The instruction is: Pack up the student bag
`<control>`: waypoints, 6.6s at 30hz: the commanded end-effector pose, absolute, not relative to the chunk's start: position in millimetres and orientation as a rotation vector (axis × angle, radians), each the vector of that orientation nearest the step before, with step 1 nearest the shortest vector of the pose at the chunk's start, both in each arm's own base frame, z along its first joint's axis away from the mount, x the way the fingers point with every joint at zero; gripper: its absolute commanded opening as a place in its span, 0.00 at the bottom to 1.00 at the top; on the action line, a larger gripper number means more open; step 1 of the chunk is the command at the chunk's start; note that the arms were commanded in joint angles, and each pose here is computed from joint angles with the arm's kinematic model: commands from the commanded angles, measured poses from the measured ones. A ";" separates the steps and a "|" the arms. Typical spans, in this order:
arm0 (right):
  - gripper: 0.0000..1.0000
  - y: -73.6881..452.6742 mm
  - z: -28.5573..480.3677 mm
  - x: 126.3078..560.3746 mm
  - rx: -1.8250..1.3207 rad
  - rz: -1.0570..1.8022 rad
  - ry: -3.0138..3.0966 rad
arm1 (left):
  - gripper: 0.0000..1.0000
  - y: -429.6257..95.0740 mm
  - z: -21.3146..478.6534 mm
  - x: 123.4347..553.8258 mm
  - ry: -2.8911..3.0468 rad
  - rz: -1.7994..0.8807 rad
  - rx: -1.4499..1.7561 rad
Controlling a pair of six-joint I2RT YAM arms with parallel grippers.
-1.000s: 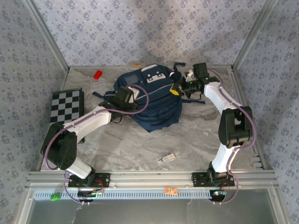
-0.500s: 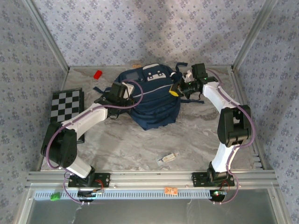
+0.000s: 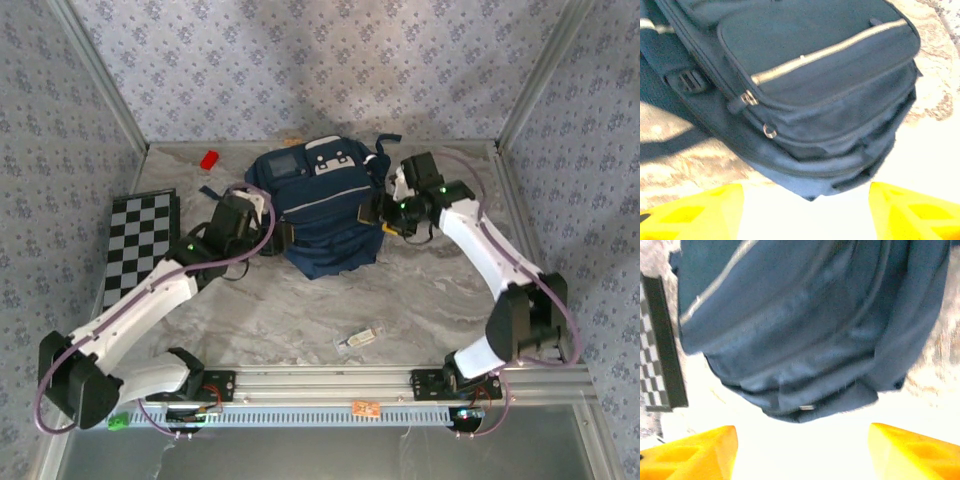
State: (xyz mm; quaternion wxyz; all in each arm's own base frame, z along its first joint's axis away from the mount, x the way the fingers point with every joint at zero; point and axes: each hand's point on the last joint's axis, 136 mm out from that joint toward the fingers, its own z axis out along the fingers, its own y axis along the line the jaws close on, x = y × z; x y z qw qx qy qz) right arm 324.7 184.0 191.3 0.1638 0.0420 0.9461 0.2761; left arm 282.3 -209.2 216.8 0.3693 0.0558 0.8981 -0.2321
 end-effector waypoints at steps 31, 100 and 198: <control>0.84 230.2 44.2 115.2 0.059 0.365 2.935 | 0.81 -224.9 142.7 177.8 2.550 -0.587 0.087; 1.00 279.4 36.2 148.6 0.036 -0.086 2.844 | 1.00 -167.2 140.7 180.4 2.498 -0.535 -0.034; 0.45 177.3 129.2 192.6 -0.142 0.405 2.874 | 0.98 -251.6 192.6 354.3 2.214 -0.229 0.789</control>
